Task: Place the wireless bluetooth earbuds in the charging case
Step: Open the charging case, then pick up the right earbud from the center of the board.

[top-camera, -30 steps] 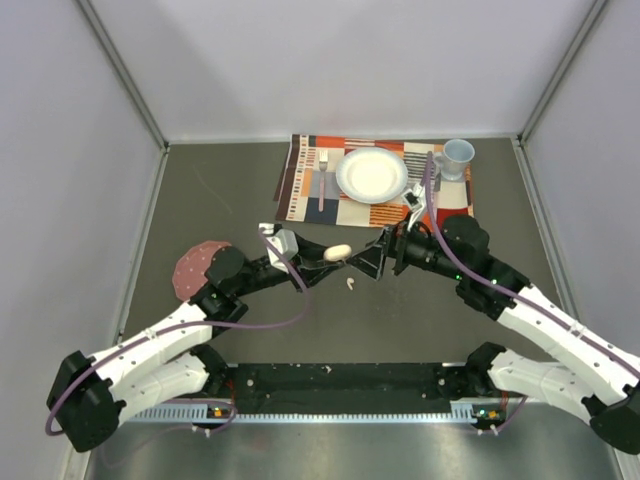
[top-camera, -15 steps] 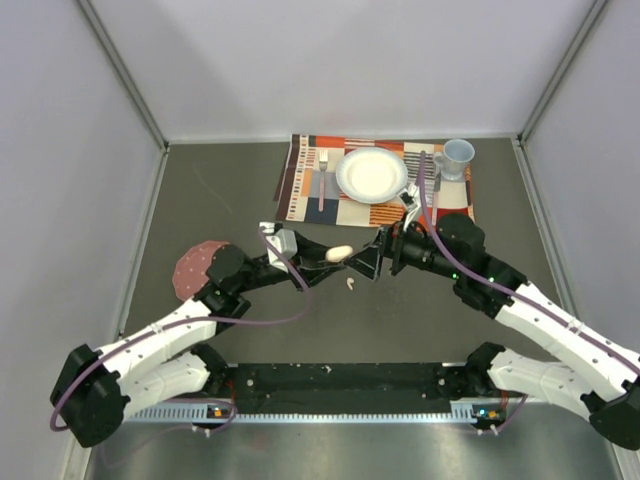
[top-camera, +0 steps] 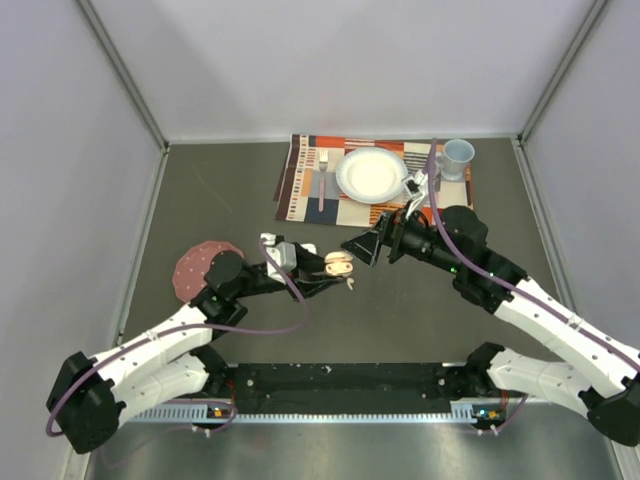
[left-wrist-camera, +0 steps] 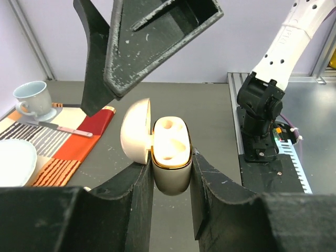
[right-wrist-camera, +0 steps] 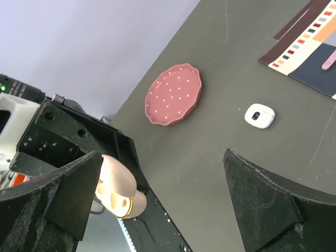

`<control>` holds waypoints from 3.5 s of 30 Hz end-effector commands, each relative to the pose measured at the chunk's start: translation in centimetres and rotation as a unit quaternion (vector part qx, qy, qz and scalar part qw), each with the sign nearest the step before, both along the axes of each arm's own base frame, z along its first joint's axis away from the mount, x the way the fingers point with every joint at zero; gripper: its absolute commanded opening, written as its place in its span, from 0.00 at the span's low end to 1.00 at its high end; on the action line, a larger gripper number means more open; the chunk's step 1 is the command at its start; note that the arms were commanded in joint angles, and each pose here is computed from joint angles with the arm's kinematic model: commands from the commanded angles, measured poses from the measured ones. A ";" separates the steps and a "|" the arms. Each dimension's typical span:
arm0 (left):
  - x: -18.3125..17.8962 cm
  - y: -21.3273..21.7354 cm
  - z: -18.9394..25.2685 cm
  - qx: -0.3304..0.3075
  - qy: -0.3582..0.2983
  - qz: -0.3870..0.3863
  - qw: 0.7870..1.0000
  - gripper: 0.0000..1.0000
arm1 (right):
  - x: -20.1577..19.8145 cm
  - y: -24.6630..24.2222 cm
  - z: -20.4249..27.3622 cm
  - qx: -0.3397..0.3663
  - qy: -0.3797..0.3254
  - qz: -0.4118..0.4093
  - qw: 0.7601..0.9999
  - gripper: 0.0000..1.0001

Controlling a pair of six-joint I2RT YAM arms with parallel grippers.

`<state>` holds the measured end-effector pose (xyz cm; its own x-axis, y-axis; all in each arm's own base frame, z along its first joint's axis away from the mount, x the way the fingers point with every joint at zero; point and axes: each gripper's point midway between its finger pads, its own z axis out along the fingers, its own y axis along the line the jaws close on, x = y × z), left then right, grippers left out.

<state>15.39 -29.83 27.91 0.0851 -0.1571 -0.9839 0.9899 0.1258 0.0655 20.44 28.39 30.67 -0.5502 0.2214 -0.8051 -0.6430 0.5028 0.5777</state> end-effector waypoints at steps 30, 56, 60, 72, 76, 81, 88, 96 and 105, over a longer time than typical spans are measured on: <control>1.1 6.7 4.8 -0.112 -0.038 0.167 0.979 0.00 | 10.7 -10.5 -9.6 -0.221 0.082 -0.254 0.938 0.87; 0.9 8.7 5.9 -0.126 -0.065 0.205 0.968 0.00 | 18.6 -8.1 -22.3 -0.353 0.204 -0.294 0.865 0.66; 1.0 8.9 5.8 -0.125 -0.064 0.211 0.967 0.00 | 18.6 -8.0 -22.9 -0.338 0.223 -0.323 0.855 0.66; 1.6 9.2 5.1 -0.121 -0.057 0.229 0.964 0.00 | 17.7 -8.2 -24.6 -0.348 0.244 -0.395 0.814 0.65; 1.7 9.3 4.9 -0.120 -0.057 0.232 0.964 0.00 | 17.9 -8.2 -24.9 -0.343 0.250 -0.410 0.808 0.64; 1.8 9.4 4.8 -0.119 -0.055 0.235 0.963 0.00 | 18.1 -7.9 -25.2 -0.342 0.256 -0.411 0.806 0.61; 2.0 9.5 4.6 -0.116 -0.053 0.242 0.962 0.00 | 17.7 -7.5 -25.5 -0.351 0.256 -0.401 0.807 0.57; 2.2 9.3 4.4 -0.113 -0.051 0.240 0.963 0.00 | 17.1 -6.7 -26.4 -0.366 0.257 -0.378 0.810 0.53; 2.3 9.2 4.3 -0.112 -0.049 0.243 0.962 0.00 | 17.1 -6.8 -26.6 -0.367 0.260 -0.382 0.807 0.49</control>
